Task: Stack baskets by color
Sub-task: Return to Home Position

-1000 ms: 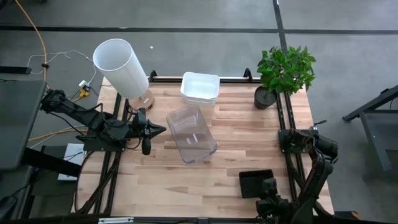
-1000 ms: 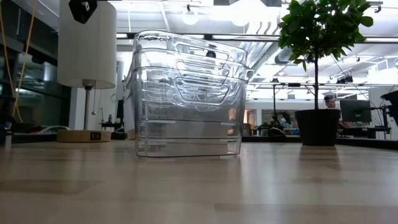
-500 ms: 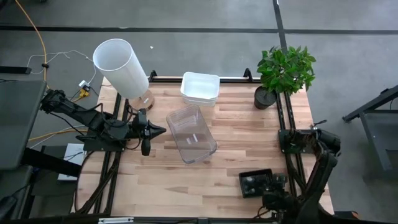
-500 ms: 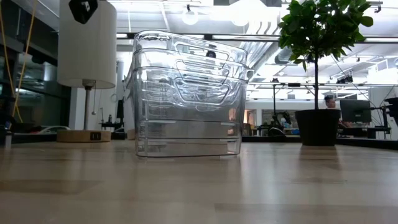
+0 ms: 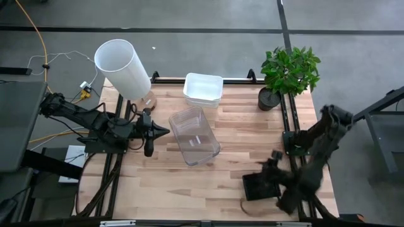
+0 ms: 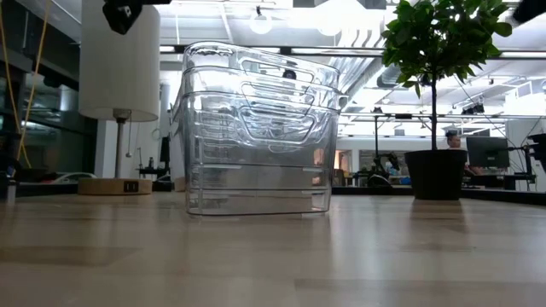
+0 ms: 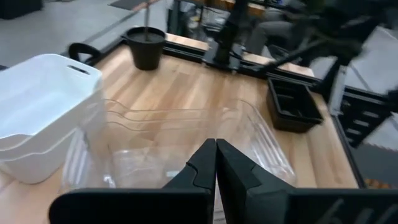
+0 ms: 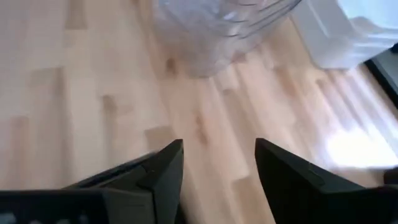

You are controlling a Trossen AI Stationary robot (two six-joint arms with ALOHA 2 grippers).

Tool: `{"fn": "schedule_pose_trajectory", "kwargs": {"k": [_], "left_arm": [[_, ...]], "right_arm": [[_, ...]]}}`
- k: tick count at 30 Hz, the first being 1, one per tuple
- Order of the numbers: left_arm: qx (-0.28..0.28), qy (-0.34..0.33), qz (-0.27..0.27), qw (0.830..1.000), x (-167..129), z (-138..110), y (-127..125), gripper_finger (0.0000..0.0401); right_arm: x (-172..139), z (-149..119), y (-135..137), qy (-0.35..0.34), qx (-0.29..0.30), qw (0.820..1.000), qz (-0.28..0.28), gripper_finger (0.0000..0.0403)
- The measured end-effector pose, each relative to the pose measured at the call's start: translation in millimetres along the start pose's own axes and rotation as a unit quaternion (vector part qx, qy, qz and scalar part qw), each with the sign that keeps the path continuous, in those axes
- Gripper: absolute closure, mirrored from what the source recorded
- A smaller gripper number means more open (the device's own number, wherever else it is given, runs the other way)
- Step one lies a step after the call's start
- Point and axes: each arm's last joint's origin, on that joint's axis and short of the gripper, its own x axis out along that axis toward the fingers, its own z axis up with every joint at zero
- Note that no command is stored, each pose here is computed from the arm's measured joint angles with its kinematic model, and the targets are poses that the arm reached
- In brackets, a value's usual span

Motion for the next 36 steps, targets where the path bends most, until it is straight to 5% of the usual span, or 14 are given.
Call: {"fn": "schedule_pose_trajectory", "kwargs": {"k": [8, 13, 17, 23, 28, 36], "left_arm": [[0.012, 0.009, -0.023, 1.0, 0.0, -0.6, -1.3, 0.0401], [0.052, 0.003, -0.018, 0.998, 0.2, 0.3, -0.9, 0.0401], [0.095, -0.016, -0.007, 0.995, 1.3, 4.5, 0.9, 0.0401], [0.179, -0.047, 0.011, 0.983, 5.0, 14.0, 7.9, 0.0401], [0.207, -0.063, -0.03, 0.976, 14.2, 19.0, 24.5, 0.0401], [0.134, -0.057, -0.06, 0.988, 15.1, -24.1, 58.6, 0.0401]], "right_arm": [[56.3, 15.1, -69.7, -0.134, -0.008, 0.99, 0.05, 0.0222], [75.5, 22.9, -110.4, -0.301, -0.01, 0.944, 0.135, 0.0225], [86.8, 18.8, -140.4, -0.393, 0.002, 0.908, 0.143, 0.0261], [95.2, 19.9, -162.0, -0.418, -0.018, 0.896, 0.147, 0.0388], [99.6, 21.7, -169.0, -0.417, -0.017, 0.898, 0.138, 0.0382], [101.3, 22.5, -172.9, -0.417, -0.012, 0.9, 0.128, 0.0395]]}}
